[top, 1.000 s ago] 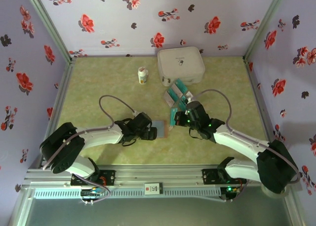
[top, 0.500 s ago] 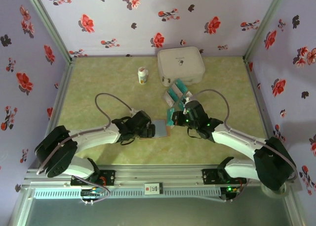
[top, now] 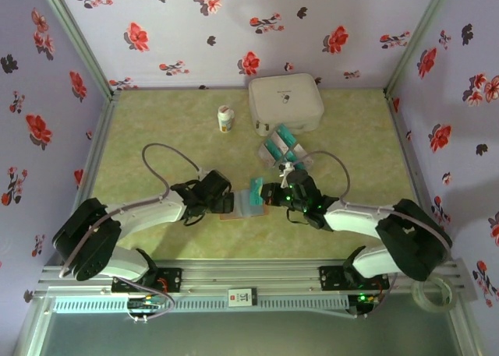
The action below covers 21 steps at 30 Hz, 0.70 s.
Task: Put the credit cards into the card holder
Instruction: Insert the credit card into the card slot.
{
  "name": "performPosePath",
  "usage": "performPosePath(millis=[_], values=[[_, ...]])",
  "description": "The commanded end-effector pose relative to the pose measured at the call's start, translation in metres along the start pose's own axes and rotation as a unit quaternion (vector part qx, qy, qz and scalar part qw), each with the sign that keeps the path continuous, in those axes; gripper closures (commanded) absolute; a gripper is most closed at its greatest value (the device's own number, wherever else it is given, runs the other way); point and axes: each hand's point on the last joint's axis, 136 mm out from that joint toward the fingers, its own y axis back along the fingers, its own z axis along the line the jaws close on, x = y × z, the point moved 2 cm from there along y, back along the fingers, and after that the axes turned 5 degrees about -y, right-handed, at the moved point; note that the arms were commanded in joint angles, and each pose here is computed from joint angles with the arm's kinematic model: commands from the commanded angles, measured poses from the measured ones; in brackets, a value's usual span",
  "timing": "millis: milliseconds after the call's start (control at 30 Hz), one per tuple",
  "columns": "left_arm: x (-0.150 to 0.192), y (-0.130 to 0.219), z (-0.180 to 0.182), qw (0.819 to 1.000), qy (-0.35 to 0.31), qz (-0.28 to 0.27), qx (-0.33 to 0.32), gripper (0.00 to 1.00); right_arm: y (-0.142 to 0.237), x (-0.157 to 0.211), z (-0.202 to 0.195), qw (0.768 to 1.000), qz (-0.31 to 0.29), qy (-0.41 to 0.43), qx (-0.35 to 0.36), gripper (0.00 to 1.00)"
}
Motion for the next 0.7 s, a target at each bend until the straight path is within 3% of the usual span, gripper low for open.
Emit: performPosePath(millis=[0,667], values=[[0.004,0.000,0.006,1.000,-0.001,-0.005,0.000,0.00,-0.006,-0.001,0.014,0.999,-0.011,-0.005,-0.049,1.00],[0.030,-0.015,0.020,1.000,0.001,0.013,-0.017,0.00,-0.013,0.008,0.006,0.999,-0.007,-0.011,-0.051,1.00]])
